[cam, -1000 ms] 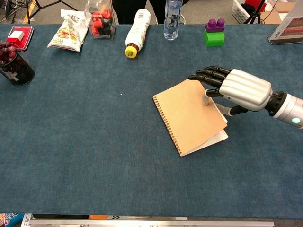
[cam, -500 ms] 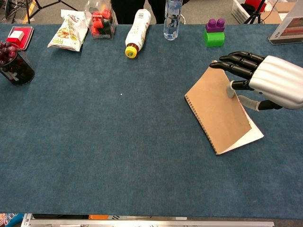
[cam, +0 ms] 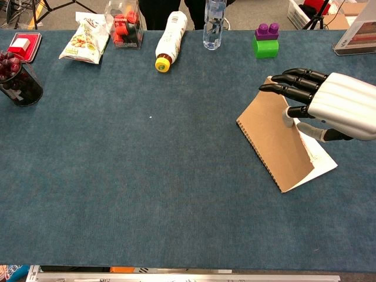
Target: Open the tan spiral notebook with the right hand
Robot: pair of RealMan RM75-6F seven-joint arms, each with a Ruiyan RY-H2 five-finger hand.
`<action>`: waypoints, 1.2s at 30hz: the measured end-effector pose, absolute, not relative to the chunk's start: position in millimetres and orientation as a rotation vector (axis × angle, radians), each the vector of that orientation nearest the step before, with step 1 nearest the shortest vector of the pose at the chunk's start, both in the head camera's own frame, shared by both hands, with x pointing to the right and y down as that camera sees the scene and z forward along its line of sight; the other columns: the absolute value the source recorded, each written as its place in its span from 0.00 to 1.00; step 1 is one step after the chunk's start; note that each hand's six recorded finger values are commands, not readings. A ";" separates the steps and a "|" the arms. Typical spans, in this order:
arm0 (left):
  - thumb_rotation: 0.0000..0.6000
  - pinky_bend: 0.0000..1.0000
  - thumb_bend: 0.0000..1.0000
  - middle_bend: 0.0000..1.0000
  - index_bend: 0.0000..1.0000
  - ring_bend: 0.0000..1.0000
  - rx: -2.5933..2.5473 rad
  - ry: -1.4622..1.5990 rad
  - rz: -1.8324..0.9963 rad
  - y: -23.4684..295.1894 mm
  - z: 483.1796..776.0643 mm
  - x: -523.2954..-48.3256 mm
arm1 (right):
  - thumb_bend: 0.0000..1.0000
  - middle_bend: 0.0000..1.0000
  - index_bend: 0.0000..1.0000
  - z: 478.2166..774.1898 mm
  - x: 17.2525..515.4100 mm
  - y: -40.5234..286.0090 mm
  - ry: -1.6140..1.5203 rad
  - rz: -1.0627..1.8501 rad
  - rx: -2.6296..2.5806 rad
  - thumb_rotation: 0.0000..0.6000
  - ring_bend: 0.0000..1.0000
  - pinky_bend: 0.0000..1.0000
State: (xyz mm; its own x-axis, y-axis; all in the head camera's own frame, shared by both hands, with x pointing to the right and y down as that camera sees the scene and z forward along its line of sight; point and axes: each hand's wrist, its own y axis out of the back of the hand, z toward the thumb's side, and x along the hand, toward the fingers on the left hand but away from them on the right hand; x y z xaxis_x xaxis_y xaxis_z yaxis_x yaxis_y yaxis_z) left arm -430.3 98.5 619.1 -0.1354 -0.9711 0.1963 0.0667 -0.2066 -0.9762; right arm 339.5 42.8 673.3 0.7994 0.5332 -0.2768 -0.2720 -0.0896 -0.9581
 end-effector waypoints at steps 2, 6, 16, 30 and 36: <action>1.00 0.36 0.07 0.12 0.38 0.15 -1.233 1.138 -1.494 98.8 619.1 -430.5 | 0.45 0.08 0.52 676.7 337.9 43.1 -0.218 0.675 -1.529 1.00 0.00 0.10; 1.00 0.37 0.07 0.12 0.38 0.15 -1.235 1.137 -1.496 99.2 619.6 -430.5 | 0.45 0.08 0.52 679.8 335.7 42.9 -0.225 0.662 -1.540 1.00 0.00 0.10; 1.00 0.38 0.07 0.12 0.38 0.15 -1.237 1.139 -1.503 99.8 620.3 -431.5 | 0.45 0.08 0.50 682.9 325.6 44.1 -0.244 0.620 -1.571 1.00 0.00 0.10; 1.00 0.38 0.07 0.12 0.39 0.15 -1.239 1.144 -1.516 102.1 621.0 -434.4 | 0.33 0.08 0.27 693.0 302.4 41.9 -0.311 0.548 -1.628 1.00 0.00 0.10; 1.00 0.38 0.07 0.12 0.39 0.15 -1.239 1.145 -1.519 102.2 621.4 -435.0 | 0.31 0.08 0.27 697.4 292.5 39.9 -0.357 0.516 -1.655 1.00 0.00 0.10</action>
